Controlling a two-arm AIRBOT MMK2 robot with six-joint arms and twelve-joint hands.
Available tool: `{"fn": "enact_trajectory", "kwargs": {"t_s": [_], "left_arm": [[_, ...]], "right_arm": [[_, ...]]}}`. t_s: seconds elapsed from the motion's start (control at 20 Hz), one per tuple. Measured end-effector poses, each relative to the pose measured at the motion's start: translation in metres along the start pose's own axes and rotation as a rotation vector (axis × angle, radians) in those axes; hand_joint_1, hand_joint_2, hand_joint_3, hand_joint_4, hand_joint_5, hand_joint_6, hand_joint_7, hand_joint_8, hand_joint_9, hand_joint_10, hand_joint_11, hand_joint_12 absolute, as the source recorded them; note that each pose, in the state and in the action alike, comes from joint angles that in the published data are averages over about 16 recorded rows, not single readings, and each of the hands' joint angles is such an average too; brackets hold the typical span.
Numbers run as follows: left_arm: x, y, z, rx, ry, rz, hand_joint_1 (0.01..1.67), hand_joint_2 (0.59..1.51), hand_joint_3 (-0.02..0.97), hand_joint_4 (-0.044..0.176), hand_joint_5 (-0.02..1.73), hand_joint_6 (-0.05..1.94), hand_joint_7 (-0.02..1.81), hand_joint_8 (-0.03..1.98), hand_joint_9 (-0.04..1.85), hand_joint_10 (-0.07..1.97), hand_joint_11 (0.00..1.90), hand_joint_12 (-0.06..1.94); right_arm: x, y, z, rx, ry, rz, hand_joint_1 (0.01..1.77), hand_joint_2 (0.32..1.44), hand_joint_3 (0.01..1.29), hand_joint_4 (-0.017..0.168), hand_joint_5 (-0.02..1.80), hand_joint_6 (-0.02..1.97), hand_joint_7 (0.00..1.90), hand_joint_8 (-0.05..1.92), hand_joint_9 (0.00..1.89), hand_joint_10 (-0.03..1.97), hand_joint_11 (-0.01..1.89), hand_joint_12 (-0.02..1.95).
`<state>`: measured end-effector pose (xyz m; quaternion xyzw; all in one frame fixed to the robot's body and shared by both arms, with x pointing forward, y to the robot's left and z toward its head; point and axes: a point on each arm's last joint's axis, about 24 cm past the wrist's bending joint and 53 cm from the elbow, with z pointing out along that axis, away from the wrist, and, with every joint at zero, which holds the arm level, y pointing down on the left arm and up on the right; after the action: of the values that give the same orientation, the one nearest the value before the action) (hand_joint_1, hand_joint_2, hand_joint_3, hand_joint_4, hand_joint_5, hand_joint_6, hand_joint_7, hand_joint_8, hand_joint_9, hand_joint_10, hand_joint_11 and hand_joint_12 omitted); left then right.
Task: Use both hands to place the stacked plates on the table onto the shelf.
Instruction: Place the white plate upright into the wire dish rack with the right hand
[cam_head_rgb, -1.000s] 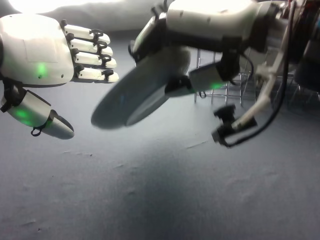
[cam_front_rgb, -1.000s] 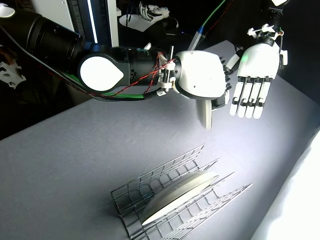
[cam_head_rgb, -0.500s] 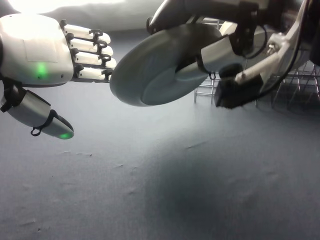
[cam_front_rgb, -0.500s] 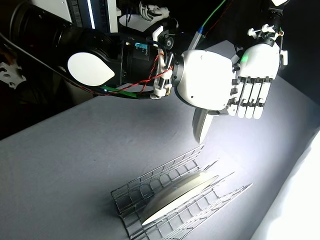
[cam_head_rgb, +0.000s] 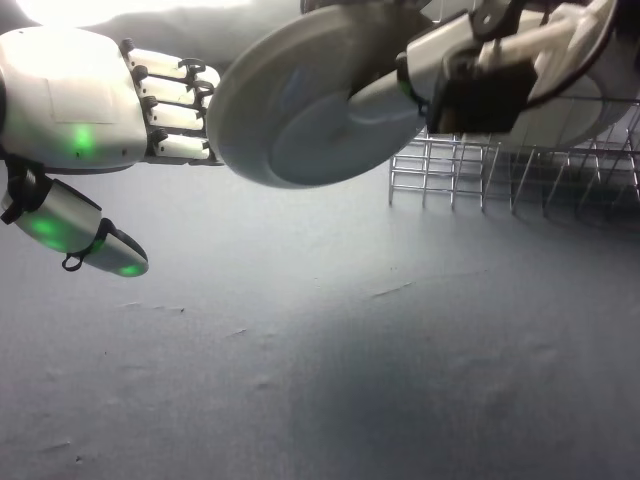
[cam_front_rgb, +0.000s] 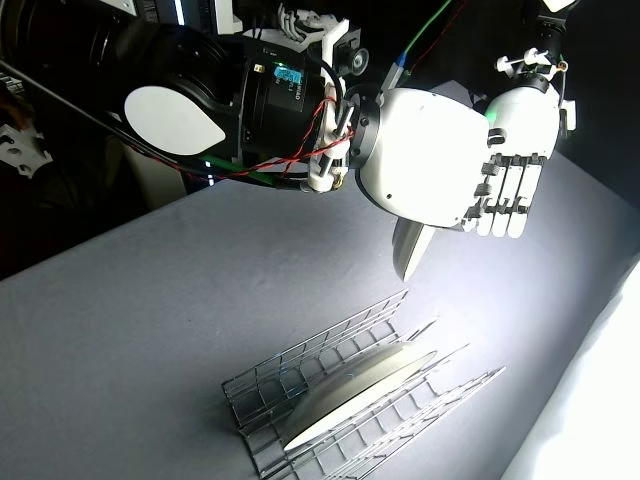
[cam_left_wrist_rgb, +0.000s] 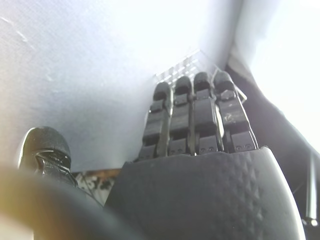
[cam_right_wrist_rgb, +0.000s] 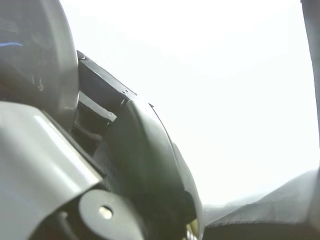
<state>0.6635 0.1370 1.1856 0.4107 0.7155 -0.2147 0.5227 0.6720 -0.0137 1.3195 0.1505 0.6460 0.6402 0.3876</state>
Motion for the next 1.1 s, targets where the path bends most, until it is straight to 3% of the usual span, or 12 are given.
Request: {"fn": "enact_trajectory", "kwargs": {"t_s": [0.6,1.1], "left_arm": [[0.001,0.003,0.000,-0.006,0.002,0.000,0.02,1.087,-0.003,0.001,0.10,0.02,0.09,0.02,0.07,0.01,0.02,0.05],[0.001,0.005,-0.001,-0.009,0.002,-0.004,0.02,1.087,-0.002,0.001,0.10,0.02,0.10,0.02,0.07,0.01,0.02,0.07]], "right_arm": [[-0.046,0.001,-0.020,0.011,-0.102,0.135,1.38,0.96,0.01,-0.003,0.96,0.92,1.07,0.81,1.04,0.97,0.86,1.24],[-0.084,-0.020,-0.050,0.060,-0.186,0.142,1.38,0.96,0.01,-0.005,0.97,0.88,1.08,0.79,1.06,0.94,0.88,1.23]]}}
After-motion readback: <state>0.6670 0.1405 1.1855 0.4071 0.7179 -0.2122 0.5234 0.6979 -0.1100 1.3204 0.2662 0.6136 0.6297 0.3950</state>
